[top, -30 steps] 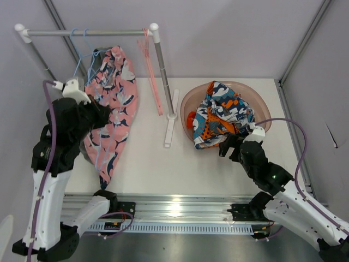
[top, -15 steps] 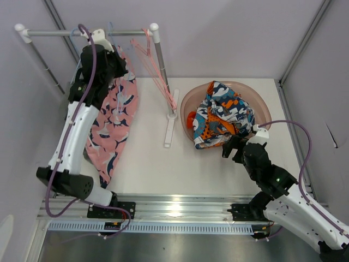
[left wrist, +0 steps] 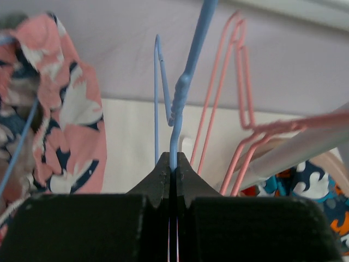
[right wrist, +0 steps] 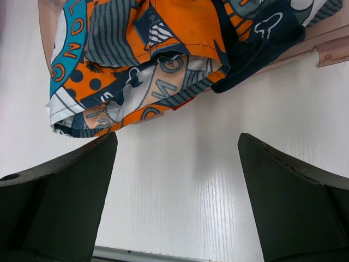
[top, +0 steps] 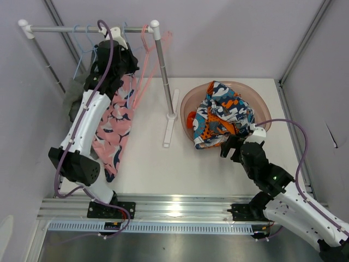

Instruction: Remove the shorts from the hanger

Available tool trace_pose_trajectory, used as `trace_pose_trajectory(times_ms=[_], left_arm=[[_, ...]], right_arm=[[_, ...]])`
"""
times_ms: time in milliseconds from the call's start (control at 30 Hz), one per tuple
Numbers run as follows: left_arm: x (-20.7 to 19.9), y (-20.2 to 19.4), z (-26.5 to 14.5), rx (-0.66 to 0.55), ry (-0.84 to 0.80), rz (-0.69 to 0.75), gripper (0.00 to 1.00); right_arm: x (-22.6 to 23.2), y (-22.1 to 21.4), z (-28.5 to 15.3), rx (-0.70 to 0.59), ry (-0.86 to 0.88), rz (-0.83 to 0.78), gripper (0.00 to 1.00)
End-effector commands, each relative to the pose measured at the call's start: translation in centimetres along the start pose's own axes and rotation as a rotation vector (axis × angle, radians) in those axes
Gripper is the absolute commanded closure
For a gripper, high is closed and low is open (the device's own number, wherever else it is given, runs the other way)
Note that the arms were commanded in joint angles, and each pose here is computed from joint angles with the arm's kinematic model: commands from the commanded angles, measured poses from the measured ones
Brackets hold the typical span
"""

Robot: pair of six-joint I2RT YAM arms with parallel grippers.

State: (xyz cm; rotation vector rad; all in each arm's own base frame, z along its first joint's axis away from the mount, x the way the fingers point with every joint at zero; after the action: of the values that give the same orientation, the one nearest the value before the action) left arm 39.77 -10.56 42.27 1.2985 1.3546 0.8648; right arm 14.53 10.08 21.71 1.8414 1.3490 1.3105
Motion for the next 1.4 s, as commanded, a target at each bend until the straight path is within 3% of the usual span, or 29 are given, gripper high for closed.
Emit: trace_pose_trajectory(times_ms=[0,133,200,233,333,400,500,567,900,1100,1367], left_arm=[[0.0,-1.0,-1.2,-0.002,-0.021,0.024,1.00],[0.3,-2.5,-1.7,0.033,-0.019,0.038,0.99],[0.5,-2.9,-1.9,0.058,-0.014,0.046,0.94],[0.4,-2.3,-2.1,0.050,-0.017,0.048,0.89],[0.4,-0.8,-3.7,0.025,-0.011,0.065,0.58],[0.4,0.2,-5.0,0.019,-0.001,0.064,0.51],[0.3,1.9,-7.6,-0.006,-0.006,0.068,0.32],[0.2,3.0,-9.3,-0.028,-0.021,0.069,0.27],[2.4,5.0,-15.8,-0.129,0.129,0.118,0.24],[5.6,5.4,-15.6,-0.139,0.260,0.054,0.27],[8.1,4.1,-12.4,-0.095,0.399,0.046,0.31]], right_arm=[[0.6,0.5,0.1,-0.029,0.033,0.006,0.00],[0.6,0.6,-0.1,-0.027,0.041,0.019,0.01],[0.6,0.6,-0.3,-0.027,0.046,0.027,0.01],[0.6,0.6,-0.3,-0.026,0.047,0.030,0.01],[0.5,0.5,-0.6,-0.019,0.049,0.037,0.01],[0.3,0.4,-0.8,-0.018,0.048,0.040,0.01],[0.2,0.5,-1.0,-0.020,0.050,0.046,0.01],[0.2,0.5,-1.1,-0.020,0.053,0.048,0.00],[0.4,0.3,-1.2,-0.008,0.066,0.049,0.00],[0.6,0.3,-1.4,0.000,0.078,0.043,0.01],[0.6,0.6,-1.9,0.010,0.086,0.014,0.01]])
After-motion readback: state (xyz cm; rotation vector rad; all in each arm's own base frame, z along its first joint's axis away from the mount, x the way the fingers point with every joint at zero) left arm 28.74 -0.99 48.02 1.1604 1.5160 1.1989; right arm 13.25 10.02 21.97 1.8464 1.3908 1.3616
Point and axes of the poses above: each gripper's point midway between its finger pads, its own z axis out along the fingers, its own x axis along the line the jaws close on, y = z × x, the point moved 9 cm from there along -z, back along the fingers, and after that the axes turned 6 degrees about z, right-handed, at the moved point
